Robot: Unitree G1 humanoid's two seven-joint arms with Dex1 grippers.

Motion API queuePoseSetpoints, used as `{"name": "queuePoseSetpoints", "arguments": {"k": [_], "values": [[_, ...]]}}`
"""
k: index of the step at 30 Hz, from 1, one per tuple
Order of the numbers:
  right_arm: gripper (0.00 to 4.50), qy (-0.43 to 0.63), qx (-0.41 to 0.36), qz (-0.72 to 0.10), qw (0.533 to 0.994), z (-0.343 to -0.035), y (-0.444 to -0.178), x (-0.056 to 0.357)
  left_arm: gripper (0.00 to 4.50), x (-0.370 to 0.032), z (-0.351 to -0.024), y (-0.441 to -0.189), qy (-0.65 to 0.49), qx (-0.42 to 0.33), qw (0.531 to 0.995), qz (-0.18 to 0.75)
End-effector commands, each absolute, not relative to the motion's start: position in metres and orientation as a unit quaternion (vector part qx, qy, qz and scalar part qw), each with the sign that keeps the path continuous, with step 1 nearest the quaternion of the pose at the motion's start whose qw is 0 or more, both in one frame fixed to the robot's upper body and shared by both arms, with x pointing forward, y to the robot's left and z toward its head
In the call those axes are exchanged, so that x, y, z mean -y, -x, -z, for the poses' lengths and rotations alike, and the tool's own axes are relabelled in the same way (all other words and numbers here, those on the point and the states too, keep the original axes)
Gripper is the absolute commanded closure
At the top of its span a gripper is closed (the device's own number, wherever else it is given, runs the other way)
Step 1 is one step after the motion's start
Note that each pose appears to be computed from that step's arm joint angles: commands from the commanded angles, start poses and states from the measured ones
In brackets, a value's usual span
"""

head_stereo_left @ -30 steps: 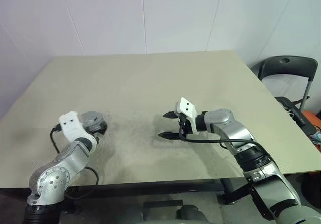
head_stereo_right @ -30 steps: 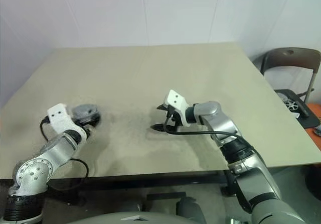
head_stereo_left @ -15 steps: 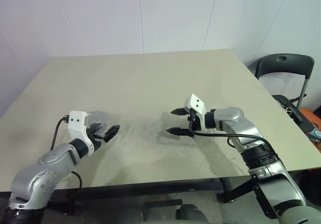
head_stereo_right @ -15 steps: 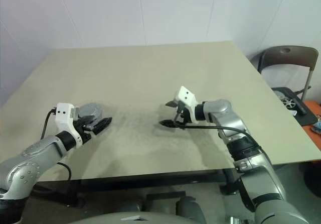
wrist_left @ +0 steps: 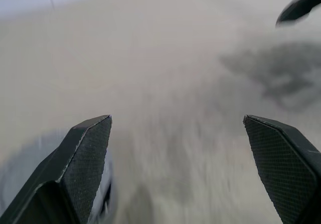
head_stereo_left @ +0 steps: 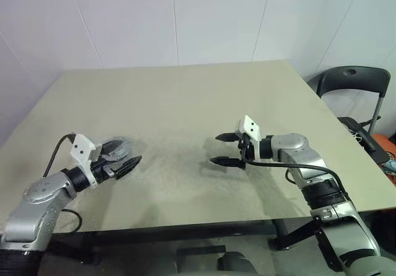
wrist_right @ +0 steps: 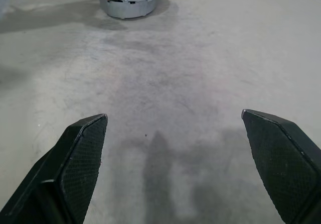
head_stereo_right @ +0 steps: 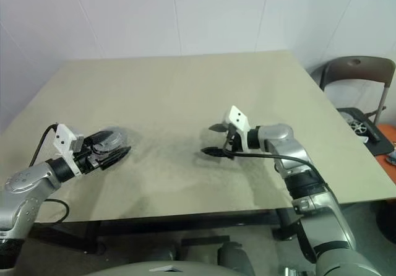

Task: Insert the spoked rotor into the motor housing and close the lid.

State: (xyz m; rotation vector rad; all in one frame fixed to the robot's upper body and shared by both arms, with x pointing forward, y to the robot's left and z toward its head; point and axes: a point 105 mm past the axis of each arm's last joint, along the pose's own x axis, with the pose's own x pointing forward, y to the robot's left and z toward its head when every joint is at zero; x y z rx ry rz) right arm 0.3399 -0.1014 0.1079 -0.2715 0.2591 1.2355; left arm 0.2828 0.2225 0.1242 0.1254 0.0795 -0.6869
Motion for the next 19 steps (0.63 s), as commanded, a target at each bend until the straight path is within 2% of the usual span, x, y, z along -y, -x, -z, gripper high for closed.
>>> {"name": "queuePoseSetpoints", "arguments": {"k": [1,19], "values": [[0.00,0.130,-0.096,-0.572,0.804,-0.120,-0.343,0.108,0.02,-0.224,-0.138,-0.286,-0.073,-0.007,0.935,0.346],[0.00,0.127,-0.085,-0.568,0.809,-0.122,-0.344,0.105,0.02,-0.228,-0.127,-0.289,-0.063,-0.001,0.936,0.347]]}}
